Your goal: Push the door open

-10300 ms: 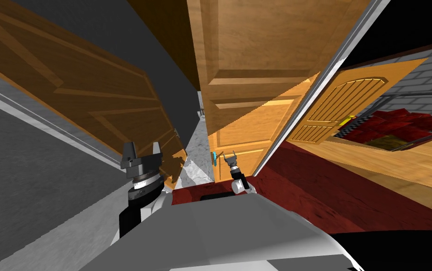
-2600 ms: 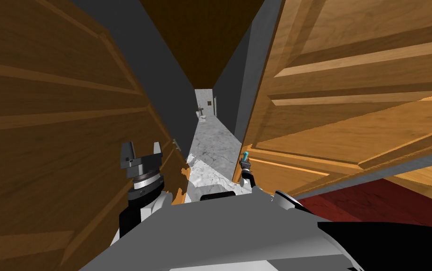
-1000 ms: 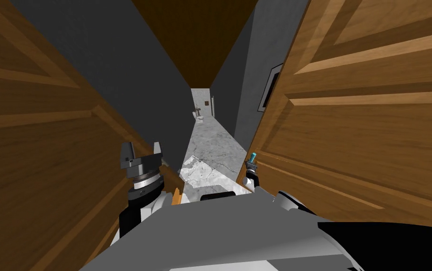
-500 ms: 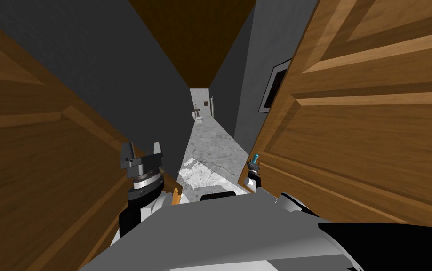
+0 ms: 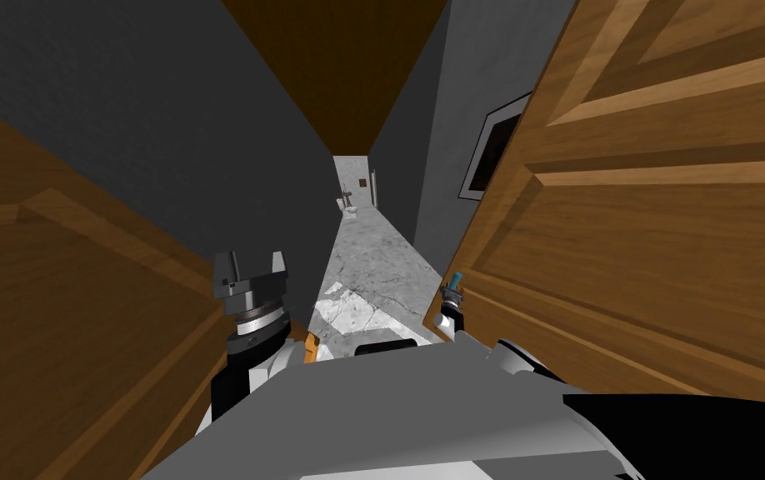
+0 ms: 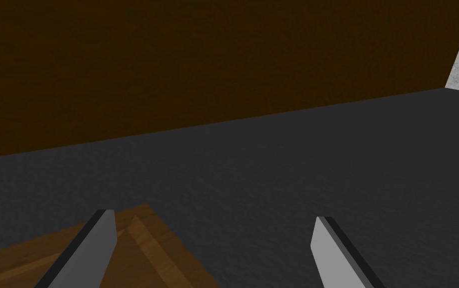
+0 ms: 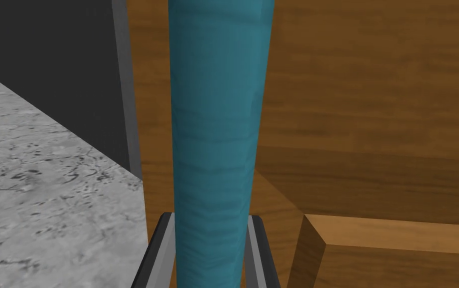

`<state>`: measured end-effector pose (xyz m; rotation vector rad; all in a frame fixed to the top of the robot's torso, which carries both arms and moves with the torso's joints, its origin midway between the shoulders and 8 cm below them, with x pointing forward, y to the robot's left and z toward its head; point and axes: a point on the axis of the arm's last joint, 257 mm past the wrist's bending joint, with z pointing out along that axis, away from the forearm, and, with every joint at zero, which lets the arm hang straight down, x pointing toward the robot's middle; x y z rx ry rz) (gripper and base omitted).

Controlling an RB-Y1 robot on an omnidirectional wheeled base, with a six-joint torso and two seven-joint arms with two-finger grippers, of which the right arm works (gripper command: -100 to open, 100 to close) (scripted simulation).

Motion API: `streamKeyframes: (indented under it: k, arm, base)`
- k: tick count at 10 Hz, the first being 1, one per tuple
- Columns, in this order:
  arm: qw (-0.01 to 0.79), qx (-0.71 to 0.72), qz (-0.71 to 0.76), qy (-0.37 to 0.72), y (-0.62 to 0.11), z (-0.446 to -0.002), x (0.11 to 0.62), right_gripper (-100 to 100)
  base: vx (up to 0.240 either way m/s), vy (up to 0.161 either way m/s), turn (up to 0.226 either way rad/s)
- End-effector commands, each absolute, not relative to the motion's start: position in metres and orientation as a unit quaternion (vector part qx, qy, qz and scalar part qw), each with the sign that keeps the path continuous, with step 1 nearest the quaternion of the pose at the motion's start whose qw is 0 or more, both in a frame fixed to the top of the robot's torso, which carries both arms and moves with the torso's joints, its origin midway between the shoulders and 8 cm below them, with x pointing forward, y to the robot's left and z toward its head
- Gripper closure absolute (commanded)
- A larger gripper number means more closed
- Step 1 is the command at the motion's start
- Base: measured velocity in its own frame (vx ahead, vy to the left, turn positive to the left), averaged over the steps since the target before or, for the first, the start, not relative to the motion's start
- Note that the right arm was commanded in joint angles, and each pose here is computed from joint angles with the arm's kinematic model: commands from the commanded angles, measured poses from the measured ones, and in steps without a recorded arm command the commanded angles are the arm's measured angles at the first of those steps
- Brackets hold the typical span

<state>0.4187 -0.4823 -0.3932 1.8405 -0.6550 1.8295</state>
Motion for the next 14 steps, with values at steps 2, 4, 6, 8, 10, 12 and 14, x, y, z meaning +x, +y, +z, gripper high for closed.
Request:
streamKeyframes:
  k: [2,4,6,8,10,12,14]
  arm:
    - [0.250,0.662,0.660,-0.251,-0.504,-0.393,0.406,100]
    - [0.260,0.658,0.657,-0.260,-0.514,-0.392,0.400,100]
    - [0.260,0.658,0.657,-0.260,-0.514,-0.392,0.400,100]
    - [0.270,0.654,0.653,-0.270,-0.524,-0.392,0.393,100]
    - [0.276,0.651,0.651,-0.276,-0.530,-0.392,0.389,100]
    - [0.274,0.653,0.650,-0.275,-0.528,-0.392,0.390,100]
    - [0.276,0.648,0.652,-0.281,-0.524,-0.390,0.391,100]
  base:
    - [0.081,0.003,-0.019]
    - [0.210,0.003,-0.057]
    - [0.095,-0.019,-0.028]
    - [0.149,-0.007,-0.028]
    - [0.143,-0.018,-0.030]
    - [0.032,0.001,-0.011]
    - [0.030,-0.032,-0.005]
